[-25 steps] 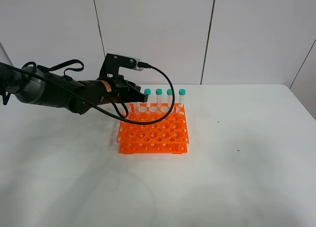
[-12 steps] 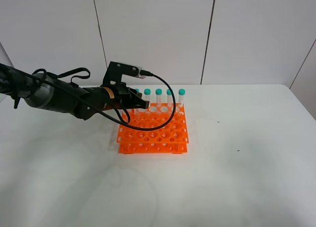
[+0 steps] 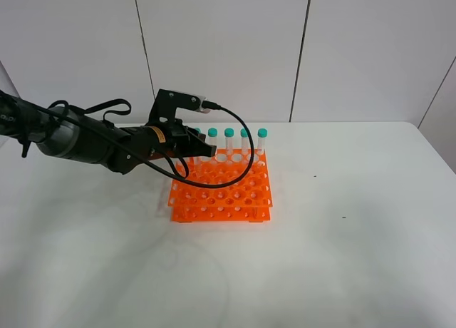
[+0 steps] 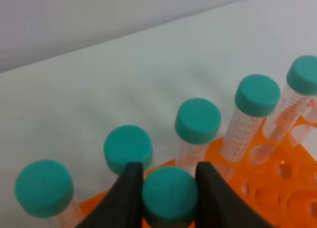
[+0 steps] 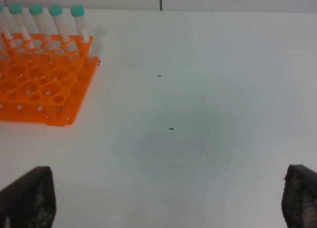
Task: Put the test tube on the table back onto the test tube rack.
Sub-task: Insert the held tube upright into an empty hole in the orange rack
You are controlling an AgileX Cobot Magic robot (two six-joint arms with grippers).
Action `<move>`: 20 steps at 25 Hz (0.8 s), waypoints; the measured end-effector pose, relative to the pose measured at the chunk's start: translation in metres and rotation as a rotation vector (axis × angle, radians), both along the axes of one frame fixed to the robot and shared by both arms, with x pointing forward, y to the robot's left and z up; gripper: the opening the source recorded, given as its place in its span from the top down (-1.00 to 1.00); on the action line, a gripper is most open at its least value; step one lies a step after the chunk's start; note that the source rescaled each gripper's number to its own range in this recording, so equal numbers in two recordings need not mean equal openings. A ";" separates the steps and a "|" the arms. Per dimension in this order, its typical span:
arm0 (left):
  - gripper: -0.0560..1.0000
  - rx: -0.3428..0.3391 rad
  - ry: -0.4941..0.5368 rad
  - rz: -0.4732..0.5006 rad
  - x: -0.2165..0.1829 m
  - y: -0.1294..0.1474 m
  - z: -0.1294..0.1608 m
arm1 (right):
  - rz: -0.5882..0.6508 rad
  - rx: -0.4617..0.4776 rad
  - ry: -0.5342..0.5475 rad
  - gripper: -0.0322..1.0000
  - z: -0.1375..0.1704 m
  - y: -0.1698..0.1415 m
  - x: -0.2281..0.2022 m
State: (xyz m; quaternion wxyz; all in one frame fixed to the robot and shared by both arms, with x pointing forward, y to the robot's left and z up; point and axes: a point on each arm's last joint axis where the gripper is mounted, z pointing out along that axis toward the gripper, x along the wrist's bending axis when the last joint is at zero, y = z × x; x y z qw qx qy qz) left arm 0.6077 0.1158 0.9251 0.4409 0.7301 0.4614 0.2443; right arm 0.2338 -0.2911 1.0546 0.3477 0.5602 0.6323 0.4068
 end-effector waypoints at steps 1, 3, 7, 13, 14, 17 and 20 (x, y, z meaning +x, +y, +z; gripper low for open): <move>0.89 -0.005 0.001 0.003 0.000 0.000 0.000 | 0.000 0.000 0.000 -1.00 0.000 0.000 0.000; 0.89 -0.015 0.004 0.009 0.000 0.000 0.002 | 0.000 0.000 0.000 -1.00 0.000 0.000 0.000; 0.89 -0.025 0.007 0.017 0.000 0.001 0.005 | 0.000 0.000 0.000 -1.00 0.000 0.000 0.000; 0.89 -0.016 0.023 0.021 -0.002 0.002 0.007 | 0.000 0.000 0.000 -1.00 0.000 0.000 0.000; 0.89 -0.015 0.028 0.022 -0.002 0.002 0.006 | 0.000 0.000 0.000 -1.00 0.000 0.000 0.000; 0.89 -0.016 0.028 0.021 -0.005 0.003 0.005 | 0.000 0.000 0.000 -1.00 0.000 0.000 0.000; 0.89 -0.020 0.022 0.019 -0.007 0.004 0.004 | 0.000 0.000 0.000 -1.00 0.000 0.000 0.000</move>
